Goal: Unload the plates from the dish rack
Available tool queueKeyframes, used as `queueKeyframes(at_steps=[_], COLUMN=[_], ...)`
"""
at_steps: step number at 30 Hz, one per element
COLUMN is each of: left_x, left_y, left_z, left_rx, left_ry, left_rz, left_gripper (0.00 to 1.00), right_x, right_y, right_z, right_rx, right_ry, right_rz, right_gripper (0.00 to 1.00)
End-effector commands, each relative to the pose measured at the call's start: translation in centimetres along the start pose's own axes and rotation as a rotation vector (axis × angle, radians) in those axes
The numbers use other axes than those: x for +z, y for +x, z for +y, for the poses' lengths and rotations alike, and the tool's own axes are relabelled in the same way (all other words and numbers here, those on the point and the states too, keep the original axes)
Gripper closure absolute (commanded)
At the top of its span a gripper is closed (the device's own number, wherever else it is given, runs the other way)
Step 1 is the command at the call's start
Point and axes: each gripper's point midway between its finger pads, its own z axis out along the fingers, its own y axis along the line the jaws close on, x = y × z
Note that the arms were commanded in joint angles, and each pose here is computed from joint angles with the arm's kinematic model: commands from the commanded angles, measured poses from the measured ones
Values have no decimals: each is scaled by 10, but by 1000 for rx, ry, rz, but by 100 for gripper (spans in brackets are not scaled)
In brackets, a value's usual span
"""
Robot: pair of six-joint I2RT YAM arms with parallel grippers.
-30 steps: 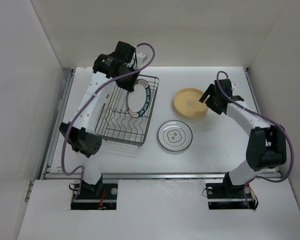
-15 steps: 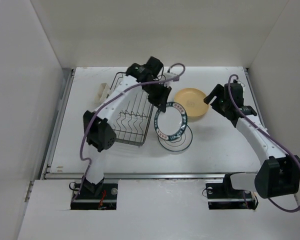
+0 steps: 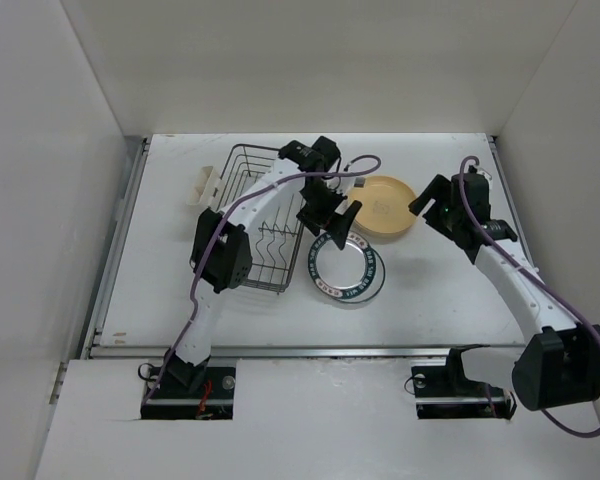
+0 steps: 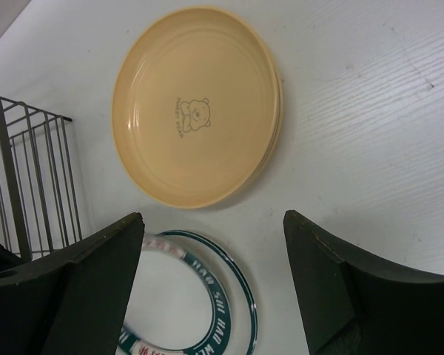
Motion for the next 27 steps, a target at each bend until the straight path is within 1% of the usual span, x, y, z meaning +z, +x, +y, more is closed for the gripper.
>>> queueKeyframes(at_steps=[1, 4, 6, 7, 8, 9, 10, 11, 12, 13, 14, 15, 16, 17, 18, 21, 23, 25, 26, 27], left_x=[-7, -41, -71, -104, -124, -136, -176, -198, -213, -220, -246, -253, -251, -252, -255, -238, -223, -220, -218, -210], left_y=[4, -4, -14, -15, -23, -15, -10, -1, 9, 24, 42, 52, 70, 79, 98, 124, 149, 164, 171, 184], left_z=[3, 5, 5, 11, 16, 33, 45, 66, 78, 93, 114, 126, 140, 147, 161, 173, 181, 185, 188, 192], left_rx=[51, 95, 127, 139, 136, 98, 50, -16, -65, -118, -204, -256, -301, -345, -406, -457, -495, -523, -538, -568], left_ry=[-100, -213, -301, -432, -517, -604, -744, -813, -860, -895, -940, -954, -963, -948, -945, -886, -887, -898, -898, -873], left_rz=[28, -41, -125, -189, -263, -275, -350, -377, -388, -371, -405, -414, -375, -375, -344, -273, -193, -172, -164, -144], left_gripper=[0, 0, 0, 0, 0, 0, 0, 0, 0, 0, 0, 0, 0, 0, 0, 0, 0, 0, 5, 6], right_x=[-4, -4, -4, -4, -4, -4, -4, -4, -4, -4, -5, -5, -4, -4, -3, 0, 0, 0, 0, 0], right_y=[-4, -6, -5, -5, -5, -5, -5, -5, -5, -5, -3, -2, 0, 0, 3, 6, 7, 8, 8, 8], right_z=[2, 3, 4, 4, 4, 4, 4, 4, 4, 4, 3, 4, 2, 2, 2, 2, 3, 0, 0, 0], right_rx=[-8, -16, -16, -16, -16, -16, -16, -16, -16, -16, -16, -16, -17, -17, -17, -18, -23, -33, -33, -33], right_ry=[-18, -24, -31, -31, -31, -31, -31, -31, -31, -31, -31, -39, -37, -37, -46, -46, -44, -31, -31, -31], right_rz=[-20, -27, -22, -22, -22, -22, -22, -22, -22, -22, -22, -15, -13, -13, -6, 8, 6, 7, 7, 7], right_gripper=[18, 18, 18, 18, 18, 18, 18, 18, 18, 18, 18, 18, 18, 18, 18, 18, 20, 20, 20, 20])
